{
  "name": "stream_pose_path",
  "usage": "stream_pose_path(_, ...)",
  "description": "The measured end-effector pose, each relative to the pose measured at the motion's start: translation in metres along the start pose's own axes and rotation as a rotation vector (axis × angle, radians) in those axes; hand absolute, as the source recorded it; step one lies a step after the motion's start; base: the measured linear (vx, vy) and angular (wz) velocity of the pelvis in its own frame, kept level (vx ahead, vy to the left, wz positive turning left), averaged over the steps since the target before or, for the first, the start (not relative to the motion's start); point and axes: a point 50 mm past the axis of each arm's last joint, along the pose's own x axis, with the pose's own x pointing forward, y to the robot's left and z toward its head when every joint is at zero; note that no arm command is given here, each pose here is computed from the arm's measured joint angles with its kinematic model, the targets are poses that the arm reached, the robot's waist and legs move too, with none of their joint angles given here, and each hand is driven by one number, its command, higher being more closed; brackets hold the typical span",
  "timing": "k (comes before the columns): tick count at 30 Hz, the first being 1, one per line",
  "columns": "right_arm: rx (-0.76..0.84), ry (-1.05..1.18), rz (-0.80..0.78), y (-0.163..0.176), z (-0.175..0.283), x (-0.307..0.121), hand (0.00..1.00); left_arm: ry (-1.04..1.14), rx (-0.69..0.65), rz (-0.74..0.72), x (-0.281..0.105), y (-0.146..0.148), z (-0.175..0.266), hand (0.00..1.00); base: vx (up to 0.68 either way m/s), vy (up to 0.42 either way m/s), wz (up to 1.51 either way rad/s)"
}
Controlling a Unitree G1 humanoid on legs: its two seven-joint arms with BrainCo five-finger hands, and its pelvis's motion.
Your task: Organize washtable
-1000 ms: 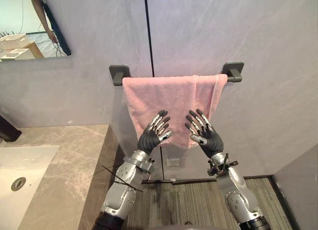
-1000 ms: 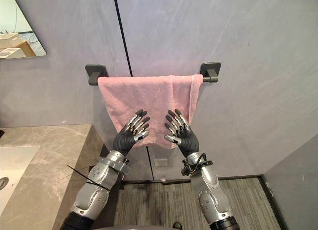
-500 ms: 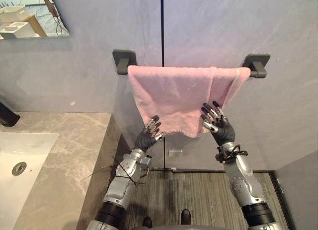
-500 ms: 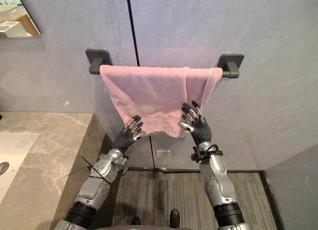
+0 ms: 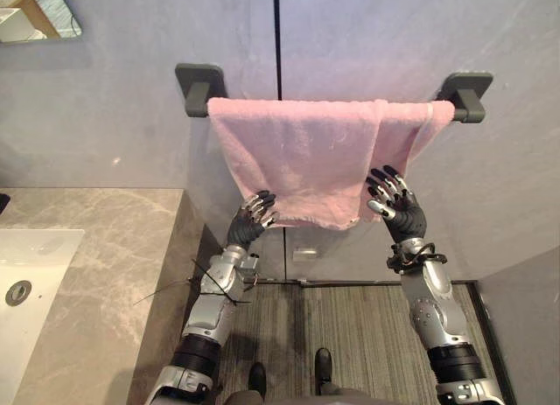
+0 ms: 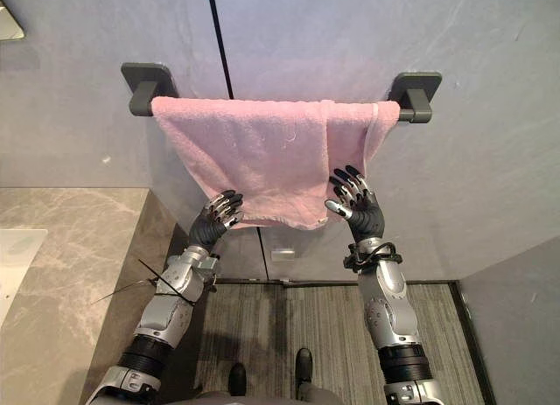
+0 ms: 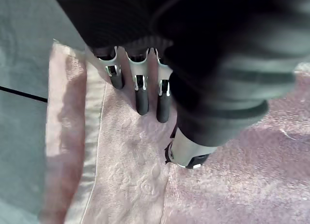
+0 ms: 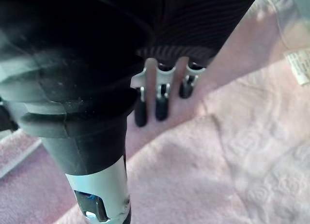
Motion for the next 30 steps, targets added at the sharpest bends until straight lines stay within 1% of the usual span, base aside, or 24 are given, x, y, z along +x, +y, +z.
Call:
stream_pose_path(2,0.004,0.013,-0.006,-0.002,-0.003,-0.005,0.00,0.001,-0.002,0.007,0.000,0.001,0.000,0.00,0.01,0.003,-0.08)
stream_pose_path(6,0.044,0.120,-0.026,-0.004,-0.030,-0.041,0.00,0.036,0.004,0.020,-0.009,0.003,-0.012,0.00,-0.01,0.001,-0.01)
stream_pose_path(9,0.072,0.290,-0.071,-0.009,-0.066,-0.075,0.00,0.175,0.049,0.058,-0.030,0.012,-0.045,0.00,-0.04,0.005,-0.06)
stream_pose_path(10,0.068,0.329,-0.085,-0.011,-0.074,-0.081,0.00,0.213,0.058,0.066,-0.036,0.014,-0.053,0.00,-0.04,0.005,-0.05)
stream_pose_path(11,0.044,0.413,-0.121,-0.017,-0.090,-0.092,0.00,0.291,0.074,0.074,-0.047,0.017,-0.070,0.00,-0.04,0.003,0.00)
stream_pose_path(12,-0.006,0.489,-0.142,-0.022,-0.103,-0.102,0.00,0.352,0.097,0.071,-0.057,0.020,-0.082,0.00,-0.06,0.004,-0.01)
stream_pose_path(13,-0.072,0.612,-0.169,-0.030,-0.122,-0.119,0.00,0.449,0.126,0.073,-0.071,0.023,-0.101,0.00,-0.04,0.002,-0.01)
stream_pose_path(14,-0.102,0.687,-0.192,-0.034,-0.132,-0.130,0.00,0.509,0.138,0.083,-0.080,0.025,-0.112,0.00,-0.04,0.002,-0.03)
stream_pose_path(16,-0.269,0.984,-0.269,-0.052,-0.164,-0.181,0.00,0.757,0.270,0.113,-0.122,0.032,-0.154,0.00,0.00,0.011,-0.07)
stream_pose_path(17,-0.389,1.119,-0.327,-0.064,-0.170,-0.207,0.00,0.889,0.362,0.181,-0.152,0.039,-0.172,0.00,0.00,0.030,-0.25)
stream_pose_path(18,-0.463,1.156,-0.364,-0.073,-0.170,-0.210,0.00,0.952,0.381,0.245,-0.170,0.046,-0.178,0.00,-0.01,0.030,-0.18)
stream_pose_path(19,-0.498,1.197,-0.413,-0.081,-0.169,-0.221,0.00,0.961,0.380,0.295,-0.172,0.052,-0.178,0.00,-0.01,0.020,-0.10)
stream_pose_path(20,-0.471,1.219,-0.517,-0.088,-0.167,-0.231,0.00,0.982,0.371,0.353,-0.179,0.059,-0.178,0.00,0.00,0.000,0.00)
stream_pose_path(21,-0.460,1.234,-0.580,-0.094,-0.165,-0.236,0.00,1.014,0.354,0.381,-0.187,0.062,-0.180,0.00,0.01,0.021,-0.06)
stream_pose_path(23,-0.429,1.263,-0.646,-0.099,-0.163,-0.245,0.00,1.036,0.322,0.387,-0.190,0.063,-0.182,0.00,-0.01,0.015,0.01)
stream_pose_path(27,-0.386,1.355,-0.675,-0.101,-0.162,-0.270,0.00,1.058,0.265,0.343,-0.193,0.062,-0.185,0.00,0.00,0.008,0.00)
stream_pose_path(28,-0.357,1.374,-0.709,-0.102,-0.160,-0.280,0.00,1.060,0.246,0.337,-0.194,0.061,-0.185,0.00,0.02,0.014,-0.04)
stream_pose_path(30,-0.339,1.386,-0.727,-0.102,-0.160,-0.287,0.00,1.065,0.235,0.331,-0.195,0.061,-0.186,0.00,0.01,0.007,-0.05)
